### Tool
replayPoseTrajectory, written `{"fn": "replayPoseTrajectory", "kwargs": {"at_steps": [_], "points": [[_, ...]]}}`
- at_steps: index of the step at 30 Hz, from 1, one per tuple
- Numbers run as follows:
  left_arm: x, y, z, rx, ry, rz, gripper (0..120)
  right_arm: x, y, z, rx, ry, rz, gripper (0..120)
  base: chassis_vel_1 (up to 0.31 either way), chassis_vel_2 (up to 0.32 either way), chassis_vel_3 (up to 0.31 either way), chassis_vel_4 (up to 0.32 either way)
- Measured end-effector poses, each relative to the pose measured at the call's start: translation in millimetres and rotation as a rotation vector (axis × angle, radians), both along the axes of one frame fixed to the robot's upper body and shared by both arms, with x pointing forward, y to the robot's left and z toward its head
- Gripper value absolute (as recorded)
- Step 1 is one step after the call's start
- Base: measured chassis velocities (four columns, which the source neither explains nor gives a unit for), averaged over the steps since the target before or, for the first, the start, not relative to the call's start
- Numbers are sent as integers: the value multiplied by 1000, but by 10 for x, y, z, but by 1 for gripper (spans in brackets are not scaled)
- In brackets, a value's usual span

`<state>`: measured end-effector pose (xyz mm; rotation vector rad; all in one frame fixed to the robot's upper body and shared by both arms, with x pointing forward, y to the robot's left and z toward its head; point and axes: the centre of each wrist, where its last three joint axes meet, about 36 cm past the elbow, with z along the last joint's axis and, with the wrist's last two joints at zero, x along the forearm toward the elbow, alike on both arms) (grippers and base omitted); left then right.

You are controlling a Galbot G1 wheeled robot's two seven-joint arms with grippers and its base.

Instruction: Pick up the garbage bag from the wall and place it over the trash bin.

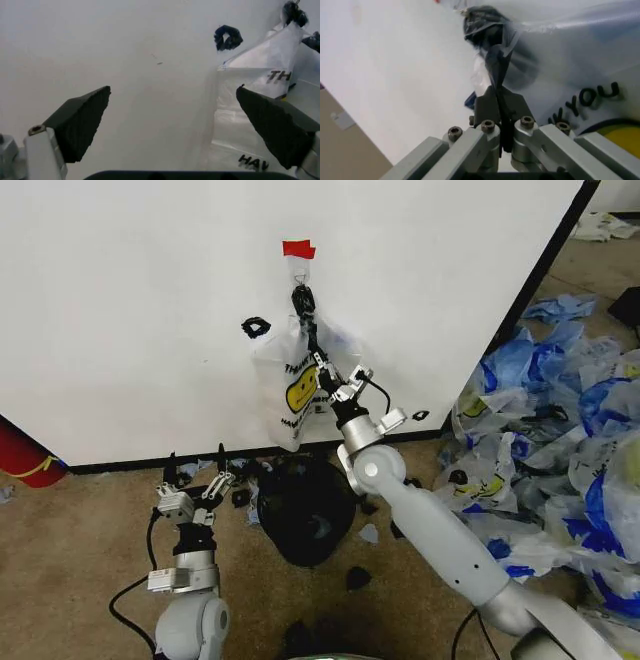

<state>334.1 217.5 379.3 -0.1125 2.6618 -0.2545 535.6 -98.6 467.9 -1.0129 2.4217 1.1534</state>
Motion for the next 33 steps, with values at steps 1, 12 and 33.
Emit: {"fn": "replayPoseTrajectory", "kwargs": {"at_steps": [1,12,33], "points": [[3,1,-2,0,0,-1,99,-34,-9,-12,-9,-4,4,0,0,0,0,0],[31,32,-13,6,0,-6,100,-349,-135,-166,-87,-28,3,0,0,0,0,0],[88,54,-24,16,3,-31,99,-1144,-610,-366,-198,-40,4,0,0,0,0,0]]}}
